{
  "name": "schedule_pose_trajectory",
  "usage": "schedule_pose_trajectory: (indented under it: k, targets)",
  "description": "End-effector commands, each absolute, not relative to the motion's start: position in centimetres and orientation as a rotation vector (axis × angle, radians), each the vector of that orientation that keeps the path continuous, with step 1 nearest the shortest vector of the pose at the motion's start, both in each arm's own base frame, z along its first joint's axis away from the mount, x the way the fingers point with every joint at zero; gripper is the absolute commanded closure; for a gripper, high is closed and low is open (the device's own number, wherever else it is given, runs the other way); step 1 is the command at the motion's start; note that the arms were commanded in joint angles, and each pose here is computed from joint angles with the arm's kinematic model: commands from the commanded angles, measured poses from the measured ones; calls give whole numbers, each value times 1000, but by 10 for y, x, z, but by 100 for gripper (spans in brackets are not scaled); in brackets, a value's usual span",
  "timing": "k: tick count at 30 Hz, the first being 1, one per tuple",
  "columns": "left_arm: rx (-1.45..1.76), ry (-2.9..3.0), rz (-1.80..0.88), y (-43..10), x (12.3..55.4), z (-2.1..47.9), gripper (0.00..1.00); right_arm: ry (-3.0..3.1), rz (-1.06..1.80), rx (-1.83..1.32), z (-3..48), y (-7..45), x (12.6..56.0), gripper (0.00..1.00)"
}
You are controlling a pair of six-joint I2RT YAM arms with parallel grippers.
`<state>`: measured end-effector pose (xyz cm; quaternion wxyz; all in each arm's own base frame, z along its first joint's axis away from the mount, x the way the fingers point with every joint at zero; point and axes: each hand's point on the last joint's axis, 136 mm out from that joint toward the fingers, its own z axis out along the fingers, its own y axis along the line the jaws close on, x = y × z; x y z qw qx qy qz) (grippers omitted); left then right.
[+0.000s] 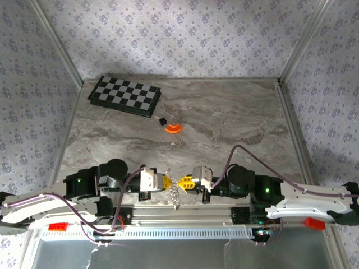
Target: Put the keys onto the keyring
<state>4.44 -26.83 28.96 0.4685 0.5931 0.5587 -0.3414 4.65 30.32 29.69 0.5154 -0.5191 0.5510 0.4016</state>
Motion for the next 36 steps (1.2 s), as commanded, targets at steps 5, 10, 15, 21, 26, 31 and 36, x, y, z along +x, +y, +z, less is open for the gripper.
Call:
schedule_pose_trajectory:
  k: [5, 10, 15, 21, 26, 31, 36]
  targets:
    - [1392, 1298, -885, -269, 42, 317, 100, 1301, 1000, -1225, 304, 306, 46, 100]
    - [1392, 1299, -884, -269, 42, 316, 100, 1303, 1003, -1228, 303, 307, 45, 100]
    - [1393, 1298, -886, -269, 42, 317, 100, 1307, 998, -1236, 302, 309, 46, 100]
    - [1394, 1298, -888, -269, 42, 316, 100, 1313, 983, -1256, 299, 316, 46, 100]
    - [1393, 1296, -886, -269, 42, 317, 100, 1305, 986, -1261, 299, 317, 45, 100]
    - [1395, 1296, -887, -270, 41, 316, 100, 1301, 990, -1261, 300, 318, 45, 100]
    - [1394, 1298, -886, -270, 42, 316, 100, 1295, 995, -1260, 301, 318, 44, 100]
